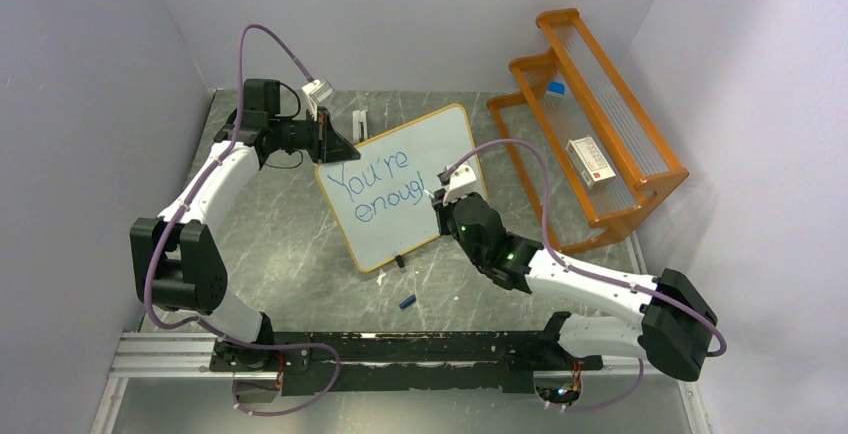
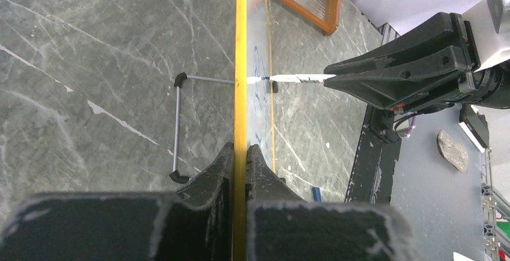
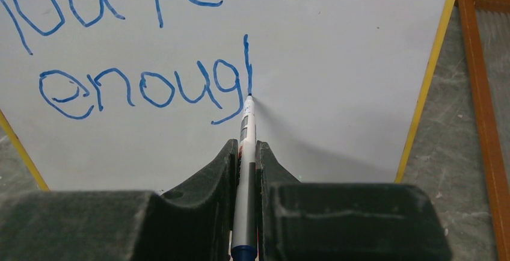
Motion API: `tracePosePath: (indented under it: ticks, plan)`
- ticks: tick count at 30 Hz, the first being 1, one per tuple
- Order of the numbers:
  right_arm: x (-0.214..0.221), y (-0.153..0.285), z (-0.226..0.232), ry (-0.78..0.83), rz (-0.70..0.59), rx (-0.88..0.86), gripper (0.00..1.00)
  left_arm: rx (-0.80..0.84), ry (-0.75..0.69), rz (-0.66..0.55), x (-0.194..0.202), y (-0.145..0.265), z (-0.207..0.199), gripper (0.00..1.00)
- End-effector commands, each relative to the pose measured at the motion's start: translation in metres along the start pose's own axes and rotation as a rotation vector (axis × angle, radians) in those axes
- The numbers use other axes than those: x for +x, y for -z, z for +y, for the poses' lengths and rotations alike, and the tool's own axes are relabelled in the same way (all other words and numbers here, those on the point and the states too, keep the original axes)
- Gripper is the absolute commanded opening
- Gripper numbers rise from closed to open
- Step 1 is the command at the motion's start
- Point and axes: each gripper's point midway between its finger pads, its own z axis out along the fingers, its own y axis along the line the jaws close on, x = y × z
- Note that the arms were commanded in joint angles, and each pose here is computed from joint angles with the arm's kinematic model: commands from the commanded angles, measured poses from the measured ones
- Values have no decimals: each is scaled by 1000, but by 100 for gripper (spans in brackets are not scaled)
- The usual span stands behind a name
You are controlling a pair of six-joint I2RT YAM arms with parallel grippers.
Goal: Write a sentence on the whiteboard
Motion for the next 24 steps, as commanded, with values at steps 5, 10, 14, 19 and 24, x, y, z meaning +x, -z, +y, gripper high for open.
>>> tracePosePath:
  ticks: [5, 10, 14, 19, 24]
  plan:
    - [-13, 5, -2, -23, -45, -1, 0, -61, -10, 46, 15, -4, 19, 5]
    - [-25, 2, -1, -31, -82, 0, 0, -62, -9, 47, 16, -4, 19, 5]
    - [-28, -2, 1, -29, -94, 3, 0, -61, -11, 46, 15, -4, 19, 5]
    - [-29, -7, 2, -19, -98, 9, 0, -61, -9, 47, 16, -4, 19, 5]
    - [-29, -11, 0, -15, -106, 23, 0, -60, -10, 47, 16, -5, 19, 5]
